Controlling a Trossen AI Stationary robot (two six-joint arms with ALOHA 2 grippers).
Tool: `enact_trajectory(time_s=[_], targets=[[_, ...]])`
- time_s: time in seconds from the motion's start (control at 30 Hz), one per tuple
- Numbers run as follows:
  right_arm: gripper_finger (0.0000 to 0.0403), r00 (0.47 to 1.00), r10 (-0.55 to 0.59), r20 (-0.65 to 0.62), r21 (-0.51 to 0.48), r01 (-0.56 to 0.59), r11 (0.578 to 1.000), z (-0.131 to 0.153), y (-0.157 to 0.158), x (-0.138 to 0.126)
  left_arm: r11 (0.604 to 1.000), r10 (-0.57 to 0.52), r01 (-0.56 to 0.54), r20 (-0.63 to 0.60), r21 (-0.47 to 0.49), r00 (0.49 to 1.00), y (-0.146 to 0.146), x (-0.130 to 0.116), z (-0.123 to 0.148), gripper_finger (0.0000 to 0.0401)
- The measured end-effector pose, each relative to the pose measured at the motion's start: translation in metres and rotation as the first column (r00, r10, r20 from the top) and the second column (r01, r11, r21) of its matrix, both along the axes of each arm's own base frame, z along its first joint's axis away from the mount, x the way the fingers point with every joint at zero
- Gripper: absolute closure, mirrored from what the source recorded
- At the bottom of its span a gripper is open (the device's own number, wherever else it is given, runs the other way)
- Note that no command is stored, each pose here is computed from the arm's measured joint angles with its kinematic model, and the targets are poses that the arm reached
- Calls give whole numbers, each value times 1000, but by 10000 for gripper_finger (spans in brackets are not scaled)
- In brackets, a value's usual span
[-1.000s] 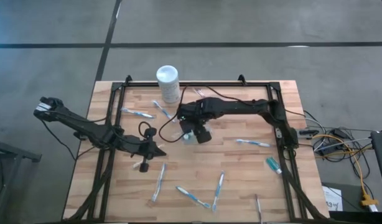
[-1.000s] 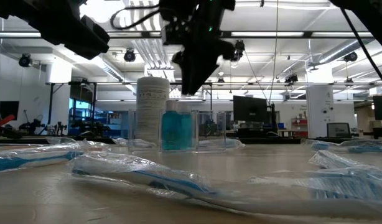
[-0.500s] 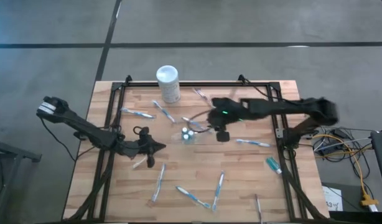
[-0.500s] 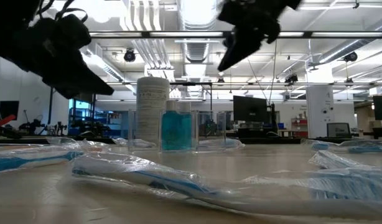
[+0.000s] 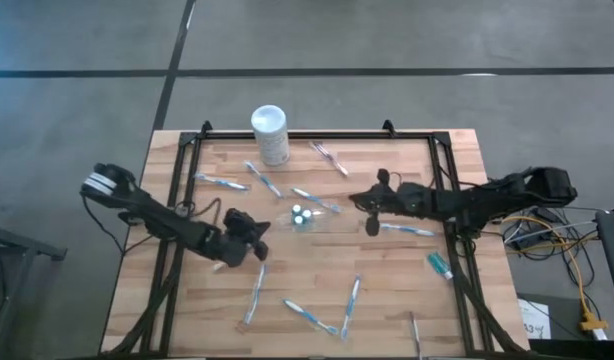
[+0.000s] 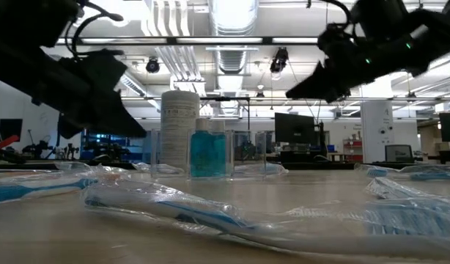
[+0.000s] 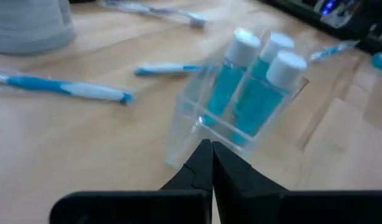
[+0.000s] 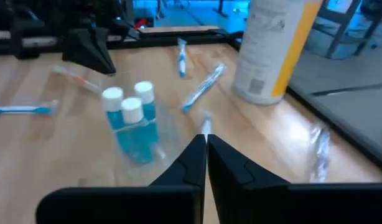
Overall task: Pick & Place toothbrushing station
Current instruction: Adjust the transparent organizer
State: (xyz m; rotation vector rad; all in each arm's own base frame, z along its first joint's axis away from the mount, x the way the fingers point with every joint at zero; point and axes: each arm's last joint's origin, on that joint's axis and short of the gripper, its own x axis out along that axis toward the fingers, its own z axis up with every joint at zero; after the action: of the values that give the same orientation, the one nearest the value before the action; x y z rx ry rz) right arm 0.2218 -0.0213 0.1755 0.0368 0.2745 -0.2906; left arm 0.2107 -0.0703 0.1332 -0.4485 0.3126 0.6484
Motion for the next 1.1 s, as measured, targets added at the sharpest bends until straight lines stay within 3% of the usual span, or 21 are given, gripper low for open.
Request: enact_trajectory(time_s=[0.23,0.47,0.77,1.1], targets=[[390,1000,25,-19,46,-24,999,-29,1,-7,989,118,-114,-36,95,992,-10,24,-11,400],[390,999,25,-36,64,-23,998,-31,1,20,971,201,-182,-119,153,972,-15,34,-17,400],[390,977,-178,-121,30,183,983,-60,5,56,955,272,-246,-149,168,951,-11,25,-18,400],[390,980,-158,-119,33,163,986,-68,19,76,954,273,-245,-166,170,948,-6,28,-17,400]])
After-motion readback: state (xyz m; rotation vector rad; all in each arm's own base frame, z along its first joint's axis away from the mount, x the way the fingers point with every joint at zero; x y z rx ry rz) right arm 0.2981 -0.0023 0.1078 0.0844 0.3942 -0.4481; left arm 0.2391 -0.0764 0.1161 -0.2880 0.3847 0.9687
